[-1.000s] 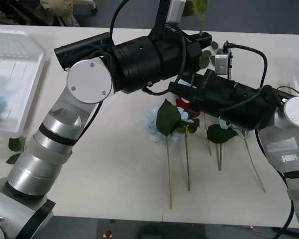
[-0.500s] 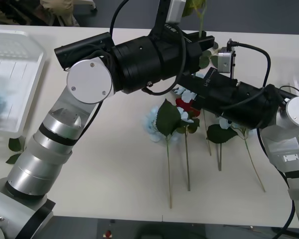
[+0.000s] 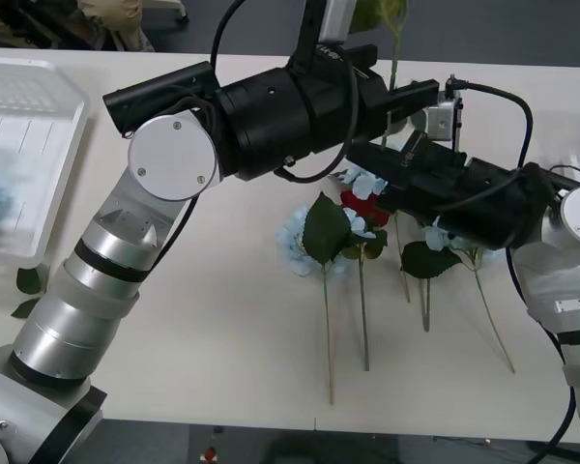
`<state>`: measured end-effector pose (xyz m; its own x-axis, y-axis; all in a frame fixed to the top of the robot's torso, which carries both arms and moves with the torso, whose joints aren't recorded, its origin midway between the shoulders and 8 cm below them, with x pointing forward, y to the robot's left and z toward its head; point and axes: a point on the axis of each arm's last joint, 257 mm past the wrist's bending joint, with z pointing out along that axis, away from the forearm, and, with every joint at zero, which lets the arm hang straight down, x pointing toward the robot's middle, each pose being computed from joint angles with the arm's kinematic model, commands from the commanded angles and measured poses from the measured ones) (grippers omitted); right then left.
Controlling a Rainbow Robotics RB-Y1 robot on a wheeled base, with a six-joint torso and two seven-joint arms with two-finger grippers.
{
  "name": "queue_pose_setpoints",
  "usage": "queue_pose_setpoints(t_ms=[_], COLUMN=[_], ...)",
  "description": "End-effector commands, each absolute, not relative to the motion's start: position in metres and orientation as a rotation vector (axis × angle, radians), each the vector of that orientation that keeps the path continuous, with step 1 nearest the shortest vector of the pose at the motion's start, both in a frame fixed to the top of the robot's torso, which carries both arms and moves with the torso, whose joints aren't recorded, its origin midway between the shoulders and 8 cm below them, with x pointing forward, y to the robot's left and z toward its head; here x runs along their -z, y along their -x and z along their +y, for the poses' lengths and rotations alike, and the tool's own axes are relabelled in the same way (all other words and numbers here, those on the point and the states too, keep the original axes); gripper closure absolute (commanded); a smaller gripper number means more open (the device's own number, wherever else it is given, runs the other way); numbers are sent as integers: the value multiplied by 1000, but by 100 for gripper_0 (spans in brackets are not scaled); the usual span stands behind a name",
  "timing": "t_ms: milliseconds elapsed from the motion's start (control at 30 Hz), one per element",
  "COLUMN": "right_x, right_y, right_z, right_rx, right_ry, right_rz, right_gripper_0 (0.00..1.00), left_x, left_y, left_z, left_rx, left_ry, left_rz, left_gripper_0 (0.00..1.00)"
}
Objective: Put the red flowers into the right box and the blue flowers into the left box
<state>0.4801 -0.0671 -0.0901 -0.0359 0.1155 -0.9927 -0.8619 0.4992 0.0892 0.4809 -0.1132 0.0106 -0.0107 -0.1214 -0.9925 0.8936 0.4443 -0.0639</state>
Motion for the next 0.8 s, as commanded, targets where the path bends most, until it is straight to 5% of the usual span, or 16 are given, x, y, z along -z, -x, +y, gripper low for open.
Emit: queue_pose_setpoints(t_ms=[33, 400, 800], right_x=[78, 135, 170], right_y=[-486, -496, -480], right_z=[-67, -160, -328], right_rx=[-828, -638, -442], right_ry=[767, 835, 517], right_rz=[1362, 1682, 2191], right_gripper_0=[100, 100, 100], left_x=[-12, -12, -1], left_y=[-473, -473, -482], left_z=[-117, -117, -106], left_rx=[954, 954, 942], left_ry=[-778, -778, -748], left_rz=[1330, 1330, 1355], left_gripper_0=[0, 0, 0])
